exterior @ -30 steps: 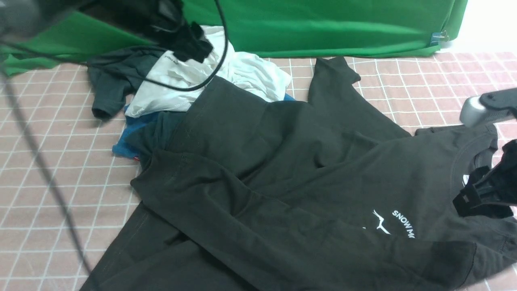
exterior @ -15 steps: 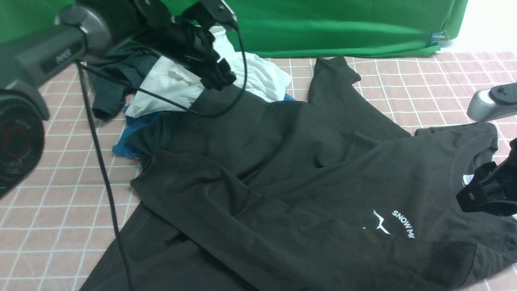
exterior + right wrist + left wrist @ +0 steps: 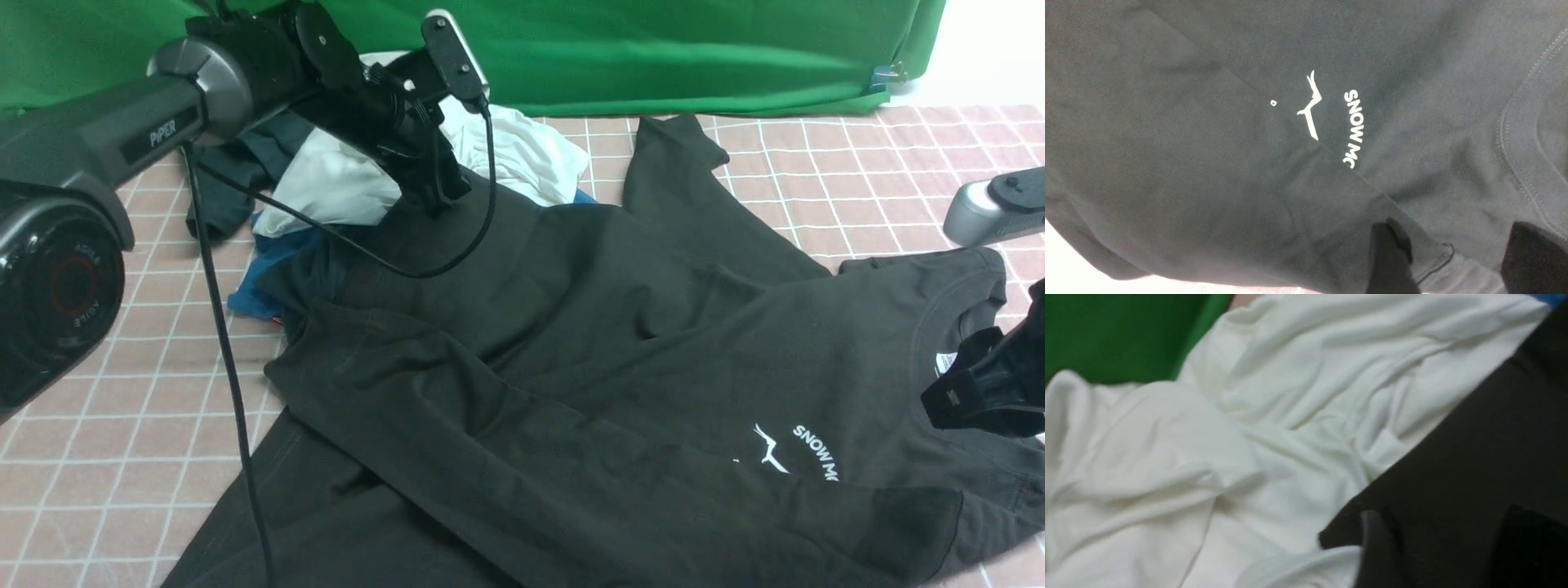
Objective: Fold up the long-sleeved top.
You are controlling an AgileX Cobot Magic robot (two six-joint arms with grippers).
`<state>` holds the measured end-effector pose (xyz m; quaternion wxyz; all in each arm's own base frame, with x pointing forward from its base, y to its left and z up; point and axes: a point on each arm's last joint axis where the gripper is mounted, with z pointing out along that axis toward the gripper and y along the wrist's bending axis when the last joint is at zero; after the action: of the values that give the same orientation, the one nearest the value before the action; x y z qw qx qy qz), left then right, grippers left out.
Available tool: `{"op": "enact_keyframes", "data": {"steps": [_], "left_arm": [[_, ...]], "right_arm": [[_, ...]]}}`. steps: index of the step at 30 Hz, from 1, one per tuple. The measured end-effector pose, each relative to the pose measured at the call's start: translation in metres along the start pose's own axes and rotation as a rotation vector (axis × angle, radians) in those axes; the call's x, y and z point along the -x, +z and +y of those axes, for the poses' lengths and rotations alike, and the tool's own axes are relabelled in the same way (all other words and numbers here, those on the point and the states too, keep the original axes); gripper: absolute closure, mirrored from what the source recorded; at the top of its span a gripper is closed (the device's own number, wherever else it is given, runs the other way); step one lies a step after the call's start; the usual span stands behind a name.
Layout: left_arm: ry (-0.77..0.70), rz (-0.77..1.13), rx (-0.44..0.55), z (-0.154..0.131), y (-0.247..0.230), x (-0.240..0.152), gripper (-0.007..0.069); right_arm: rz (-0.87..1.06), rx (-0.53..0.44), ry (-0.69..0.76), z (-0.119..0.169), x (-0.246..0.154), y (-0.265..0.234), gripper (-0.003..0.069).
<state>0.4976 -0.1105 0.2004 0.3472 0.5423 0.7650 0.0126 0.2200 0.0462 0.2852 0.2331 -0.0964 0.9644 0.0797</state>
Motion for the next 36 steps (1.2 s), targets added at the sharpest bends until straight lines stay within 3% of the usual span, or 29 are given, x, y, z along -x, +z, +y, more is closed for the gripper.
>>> {"op": "enact_keyframes", "data": {"steps": [2,3,4,7,11,18,23,28,33,36], "left_arm": [[0.048,-0.006,-0.026,-0.003,0.002,0.000,0.0461],[0.051,-0.006,-0.028,-0.003,0.002,0.000,0.0470],[0.078,-0.004,-0.039,-0.004,0.005,-0.002,0.0548],[0.100,0.004,-0.054,-0.006,0.008,-0.004,0.0601],[0.114,0.001,-0.054,-0.005,-0.001,0.000,0.0614],[0.132,-0.059,0.075,0.016,-0.056,0.022,0.0614],[0.105,-0.076,0.074,0.017,-0.055,0.021,0.0610],[0.079,-0.111,0.083,0.015,-0.021,0.010,0.0485],[0.192,-0.084,0.068,0.010,0.002,-0.002,0.0281],[0.258,-0.071,0.059,0.008,0.011,-0.007,0.0204]], "right_arm": [[-0.001,0.000,-0.001,0.000,0.000,0.000,0.0251],[-0.001,0.000,-0.001,0.000,0.000,0.000,0.0251],[-0.002,0.000,-0.004,0.000,0.000,0.000,0.0251],[-0.002,0.000,-0.004,0.000,0.000,0.000,0.0251],[-0.002,0.000,-0.015,0.000,0.000,0.000,0.0251],[-0.019,-0.002,-0.020,0.000,0.002,0.000,0.0251],[-0.045,-0.003,-0.019,0.000,0.004,0.000,0.0251],[-0.046,0.000,-0.017,0.000,0.004,0.000,0.0251],[-0.038,0.006,-0.017,0.001,0.003,0.000,0.0251],[-0.037,0.006,-0.018,0.001,0.003,0.000,0.0251]]}}
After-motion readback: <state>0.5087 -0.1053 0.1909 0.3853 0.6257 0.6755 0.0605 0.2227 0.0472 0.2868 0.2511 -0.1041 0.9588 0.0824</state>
